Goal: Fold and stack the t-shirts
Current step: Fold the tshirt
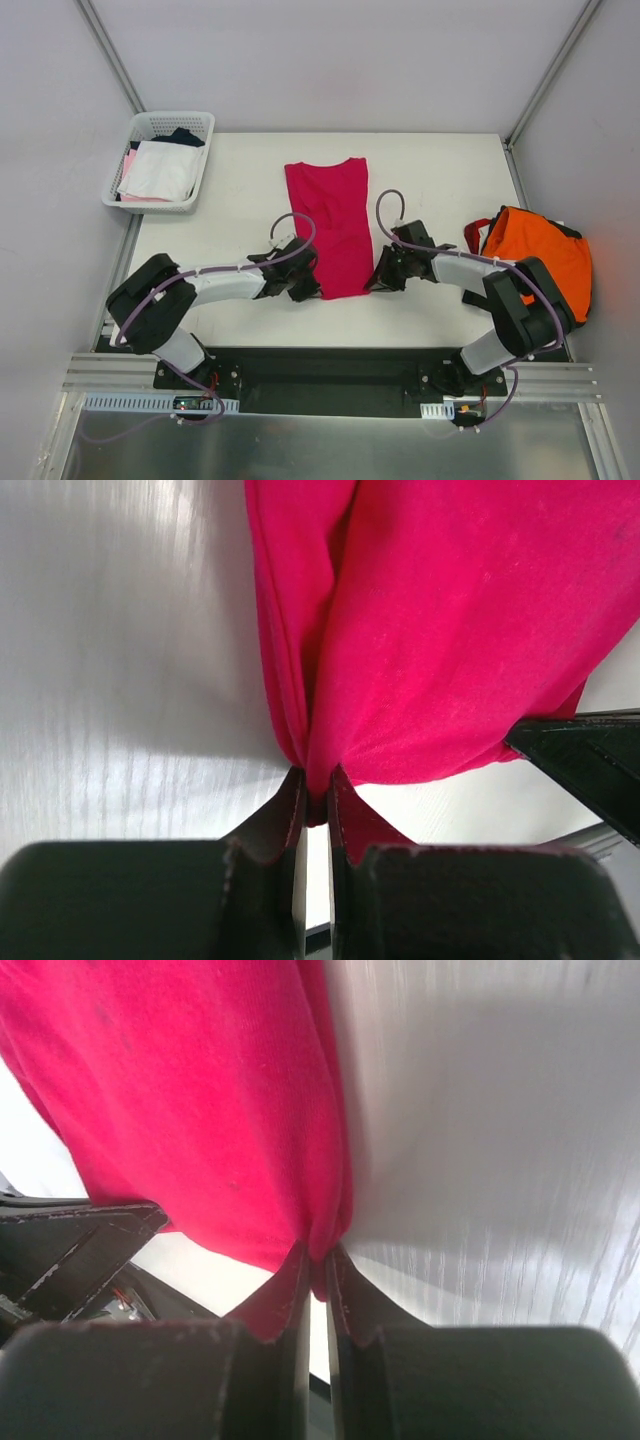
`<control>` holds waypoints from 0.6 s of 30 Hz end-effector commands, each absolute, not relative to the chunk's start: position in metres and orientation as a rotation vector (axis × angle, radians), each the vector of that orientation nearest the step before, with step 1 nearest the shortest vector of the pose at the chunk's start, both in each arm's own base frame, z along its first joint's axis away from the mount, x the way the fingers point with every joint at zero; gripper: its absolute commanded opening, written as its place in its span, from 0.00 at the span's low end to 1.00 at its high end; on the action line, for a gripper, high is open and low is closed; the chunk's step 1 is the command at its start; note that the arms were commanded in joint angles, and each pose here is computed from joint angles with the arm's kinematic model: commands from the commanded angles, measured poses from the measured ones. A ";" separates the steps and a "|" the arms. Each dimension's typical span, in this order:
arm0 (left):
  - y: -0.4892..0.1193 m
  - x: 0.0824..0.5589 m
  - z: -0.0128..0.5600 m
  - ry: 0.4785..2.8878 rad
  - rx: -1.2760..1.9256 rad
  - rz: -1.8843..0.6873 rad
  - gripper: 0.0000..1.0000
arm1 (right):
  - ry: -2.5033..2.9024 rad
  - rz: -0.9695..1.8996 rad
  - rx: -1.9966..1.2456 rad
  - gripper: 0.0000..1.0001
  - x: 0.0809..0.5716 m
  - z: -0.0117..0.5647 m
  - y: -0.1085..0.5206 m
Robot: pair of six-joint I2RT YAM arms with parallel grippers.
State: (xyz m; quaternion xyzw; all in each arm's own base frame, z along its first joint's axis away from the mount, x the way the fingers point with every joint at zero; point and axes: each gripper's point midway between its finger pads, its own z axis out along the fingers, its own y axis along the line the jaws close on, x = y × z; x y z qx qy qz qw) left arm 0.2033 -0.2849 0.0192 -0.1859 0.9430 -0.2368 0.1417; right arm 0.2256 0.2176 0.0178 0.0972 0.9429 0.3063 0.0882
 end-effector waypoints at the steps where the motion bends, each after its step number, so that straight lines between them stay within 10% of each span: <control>1: -0.273 0.167 0.022 2.807 -0.488 -0.640 0.00 | 2.864 0.790 0.270 0.06 0.204 0.024 0.207; 18: -0.259 0.127 0.074 2.779 -0.403 -0.651 0.00 | 2.775 0.772 0.157 0.06 0.161 0.096 0.207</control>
